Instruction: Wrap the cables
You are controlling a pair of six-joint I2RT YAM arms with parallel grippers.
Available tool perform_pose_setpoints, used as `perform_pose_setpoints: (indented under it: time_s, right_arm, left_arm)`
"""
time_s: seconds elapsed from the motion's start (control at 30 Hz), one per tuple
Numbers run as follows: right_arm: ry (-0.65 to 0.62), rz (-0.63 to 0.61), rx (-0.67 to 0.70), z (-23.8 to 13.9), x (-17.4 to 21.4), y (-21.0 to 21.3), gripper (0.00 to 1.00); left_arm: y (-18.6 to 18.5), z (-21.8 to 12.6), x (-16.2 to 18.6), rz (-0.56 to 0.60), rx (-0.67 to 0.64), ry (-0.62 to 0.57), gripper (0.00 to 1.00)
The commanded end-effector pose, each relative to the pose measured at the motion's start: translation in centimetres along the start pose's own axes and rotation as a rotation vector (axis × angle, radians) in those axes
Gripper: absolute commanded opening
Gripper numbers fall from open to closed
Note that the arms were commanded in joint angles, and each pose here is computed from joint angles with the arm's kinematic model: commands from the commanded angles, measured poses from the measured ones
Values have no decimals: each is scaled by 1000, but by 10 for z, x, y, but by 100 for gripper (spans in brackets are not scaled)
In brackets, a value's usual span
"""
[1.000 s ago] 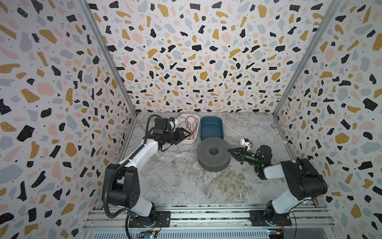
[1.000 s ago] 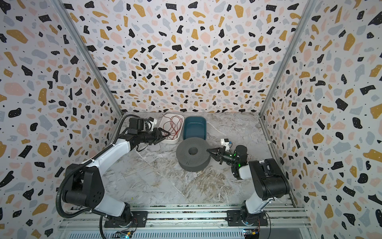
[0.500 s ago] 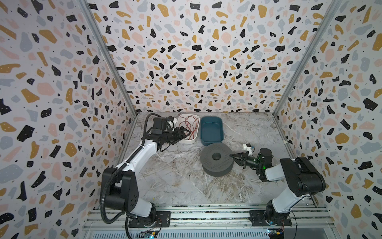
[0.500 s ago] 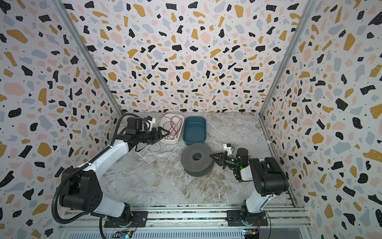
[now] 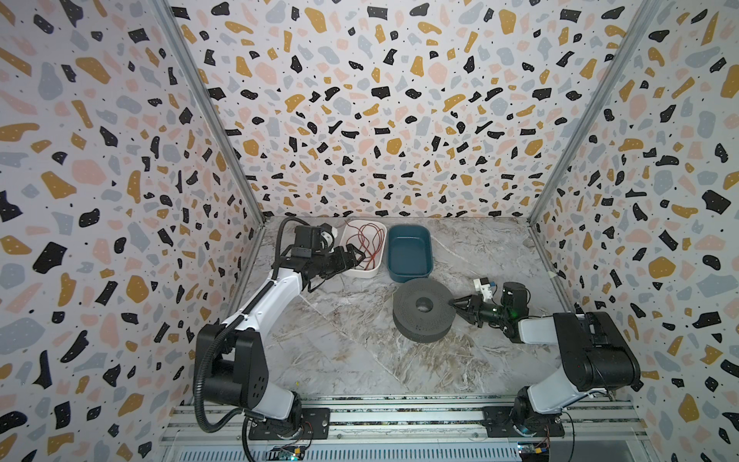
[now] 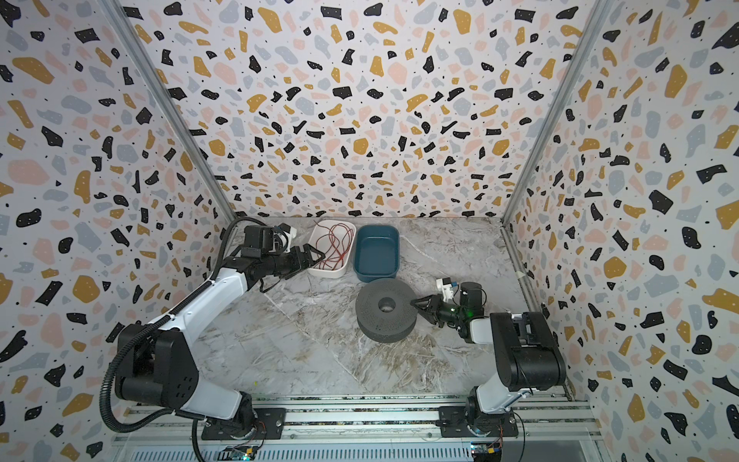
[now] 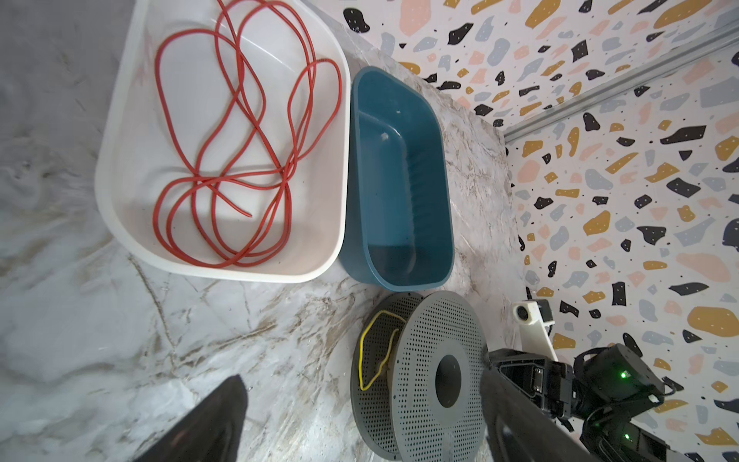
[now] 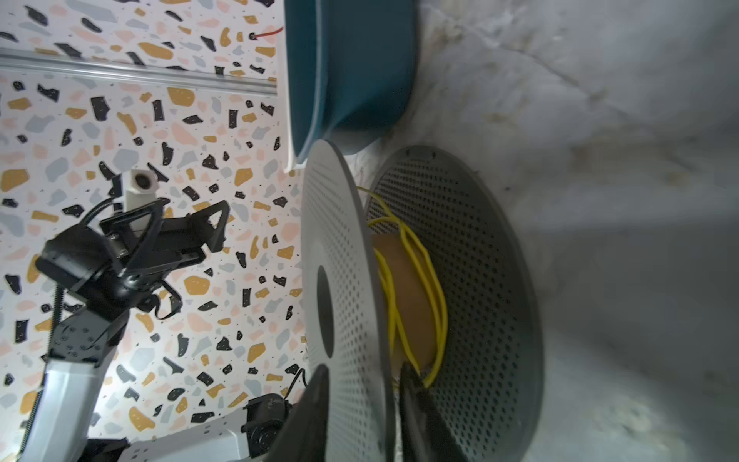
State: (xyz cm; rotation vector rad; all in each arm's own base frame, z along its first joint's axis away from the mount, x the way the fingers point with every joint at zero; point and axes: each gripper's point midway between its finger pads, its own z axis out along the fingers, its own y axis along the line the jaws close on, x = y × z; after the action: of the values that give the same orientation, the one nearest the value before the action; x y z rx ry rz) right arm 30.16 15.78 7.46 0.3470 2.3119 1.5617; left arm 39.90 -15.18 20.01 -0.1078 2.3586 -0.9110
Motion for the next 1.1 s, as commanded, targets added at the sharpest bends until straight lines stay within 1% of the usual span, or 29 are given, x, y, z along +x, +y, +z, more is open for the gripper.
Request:
perform_pose_setpoints:
  time_s: [0.0,0.07,0.13,0.23,0.3,0.4,0.53,0.6,0.77,0.83,0.93,0.97,1.07]
  right_arm:
    - [-8,-63,71,-5,-3,-3,44]
    - [-18,-87,109,-8,-6,-5,50]
    - [-38,-118,150,-13,-11,-5,57]
    - [-87,-192,247,-24,-26,-4,65]
    - [-121,-243,291,-30,-36,1,74]
    - [-199,-297,351,-39,-56,8,82]
    - [-323,-359,473,-55,-89,10,85]
    - [-386,-396,518,-62,-107,14,88]
    - [-505,-467,647,-81,-144,21,96]
    - [-557,-489,697,-89,-156,21,97]
    - [-645,-531,765,-103,-169,18,99]
    - [-665,-547,787,-107,-171,17,99]
    - [-715,-592,823,-115,-175,12,99]
  left_arm:
    - [1,-8,-18,55,-48,-52,95]
    - [4,-11,-23,73,-80,-61,99]
    - [8,-15,-28,91,-117,-82,100]
    - [19,-22,-39,113,-193,-131,99]
    - [25,-27,-47,123,-226,-189,100]
    - [43,-38,-58,161,-324,-290,100]
    - [66,-52,-69,234,-442,-431,100]
    - [83,-58,-70,257,-520,-489,99]
    - [125,-64,-57,317,-677,-532,100]
    - [134,-68,-53,361,-711,-586,100]
    - [154,-82,-40,409,-824,-646,99]
    - [161,-84,-35,425,-848,-646,99]
    - [170,-86,-19,467,-860,-676,99]
